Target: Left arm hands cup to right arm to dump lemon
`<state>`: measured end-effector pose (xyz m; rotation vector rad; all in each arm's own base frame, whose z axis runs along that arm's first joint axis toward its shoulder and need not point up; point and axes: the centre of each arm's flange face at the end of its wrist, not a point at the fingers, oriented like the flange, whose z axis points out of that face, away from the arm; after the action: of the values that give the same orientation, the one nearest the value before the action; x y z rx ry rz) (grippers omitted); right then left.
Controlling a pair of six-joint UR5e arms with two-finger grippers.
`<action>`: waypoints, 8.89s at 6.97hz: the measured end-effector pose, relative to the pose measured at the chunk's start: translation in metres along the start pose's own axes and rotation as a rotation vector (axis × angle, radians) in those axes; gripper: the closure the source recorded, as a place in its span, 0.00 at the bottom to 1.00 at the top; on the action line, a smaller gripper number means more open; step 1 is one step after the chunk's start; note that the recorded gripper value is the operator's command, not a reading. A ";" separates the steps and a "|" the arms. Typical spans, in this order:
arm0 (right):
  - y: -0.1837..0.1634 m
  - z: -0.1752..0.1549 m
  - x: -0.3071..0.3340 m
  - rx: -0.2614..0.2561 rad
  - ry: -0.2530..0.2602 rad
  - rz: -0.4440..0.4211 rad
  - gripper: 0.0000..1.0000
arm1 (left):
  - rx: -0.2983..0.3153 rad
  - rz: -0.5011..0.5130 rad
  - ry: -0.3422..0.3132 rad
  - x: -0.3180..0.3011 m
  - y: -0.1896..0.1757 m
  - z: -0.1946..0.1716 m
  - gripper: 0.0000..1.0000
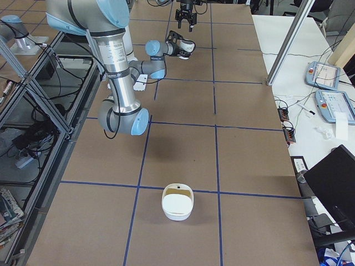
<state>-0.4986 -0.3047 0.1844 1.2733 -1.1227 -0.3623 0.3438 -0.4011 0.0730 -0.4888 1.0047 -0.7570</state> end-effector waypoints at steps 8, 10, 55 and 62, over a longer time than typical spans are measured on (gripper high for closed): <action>0.040 -0.028 0.135 -0.082 0.227 -0.056 0.54 | 0.085 0.726 -0.361 -0.116 -0.142 0.073 0.00; 0.071 -0.077 0.198 -0.080 0.312 0.033 0.54 | 0.086 0.810 -0.402 -0.135 -0.160 0.071 0.00; 0.344 -0.527 0.445 0.779 0.119 1.365 0.68 | 0.159 0.844 -0.225 -0.097 -0.115 0.065 0.00; 0.311 -0.495 0.428 0.555 0.232 1.037 0.68 | 0.159 0.843 -0.231 -0.097 -0.117 0.067 0.00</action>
<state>-0.0041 -0.2489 0.7111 0.9768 -1.5631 0.8966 0.3325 -0.4021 0.2392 0.0130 0.8190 -0.0181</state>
